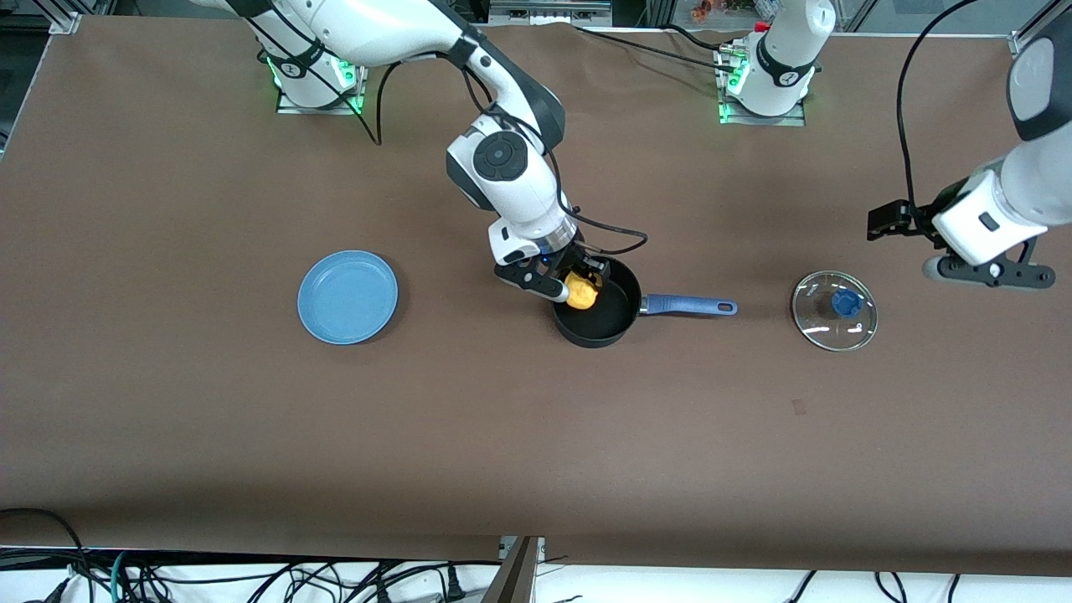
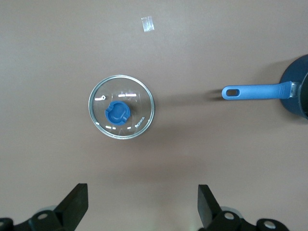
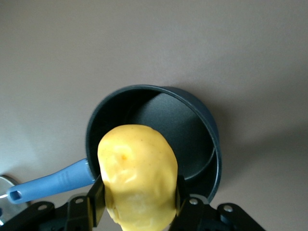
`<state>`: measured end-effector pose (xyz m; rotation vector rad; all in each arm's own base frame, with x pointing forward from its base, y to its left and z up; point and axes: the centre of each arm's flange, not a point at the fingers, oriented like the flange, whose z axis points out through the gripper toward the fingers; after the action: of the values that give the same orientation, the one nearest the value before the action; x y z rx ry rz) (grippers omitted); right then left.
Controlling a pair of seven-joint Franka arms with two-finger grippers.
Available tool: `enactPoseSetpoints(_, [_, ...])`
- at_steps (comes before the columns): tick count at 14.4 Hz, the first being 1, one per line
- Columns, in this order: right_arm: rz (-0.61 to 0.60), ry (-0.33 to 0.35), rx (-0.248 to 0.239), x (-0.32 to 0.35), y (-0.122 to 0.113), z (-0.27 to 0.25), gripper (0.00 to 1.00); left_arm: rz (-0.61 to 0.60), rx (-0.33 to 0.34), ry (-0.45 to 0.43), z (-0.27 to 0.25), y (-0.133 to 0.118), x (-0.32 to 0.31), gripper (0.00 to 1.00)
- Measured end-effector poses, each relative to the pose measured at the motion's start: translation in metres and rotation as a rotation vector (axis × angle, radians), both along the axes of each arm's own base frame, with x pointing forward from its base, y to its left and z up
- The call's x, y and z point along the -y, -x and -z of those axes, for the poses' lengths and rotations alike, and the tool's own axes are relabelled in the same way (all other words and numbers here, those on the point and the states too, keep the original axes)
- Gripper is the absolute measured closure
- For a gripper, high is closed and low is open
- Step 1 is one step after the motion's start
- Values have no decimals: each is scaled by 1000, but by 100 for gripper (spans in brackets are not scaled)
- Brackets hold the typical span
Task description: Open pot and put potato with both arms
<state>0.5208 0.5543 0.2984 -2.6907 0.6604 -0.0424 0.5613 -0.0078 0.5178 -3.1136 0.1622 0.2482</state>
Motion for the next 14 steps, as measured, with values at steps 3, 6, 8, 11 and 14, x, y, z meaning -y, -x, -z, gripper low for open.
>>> enactPoseSetpoints(3, [-3, -10, 5, -6, 4, 16, 41, 7, 90, 1, -11, 20, 3, 0])
enactPoseSetpoints(6, [-21, -1, 16, -10, 8, 22, 26, 5, 132, 1, -25, 24, 2, 0])
enactPoseSetpoints(8, [-37, 17, 25, -11, 8, 20, 5, 11, 141, 2, -27, 24, 5, 0])
enactPoseSetpoints(11, [-77, 101, -20, 0, -10, -6, 0, 18, 145, 3, -28, 24, 7, 0])
enactPoseSetpoints(14, [-199, 184, -44, 51, -54, -65, 0, 51, 148, 6, -42, 21, 5, 0])
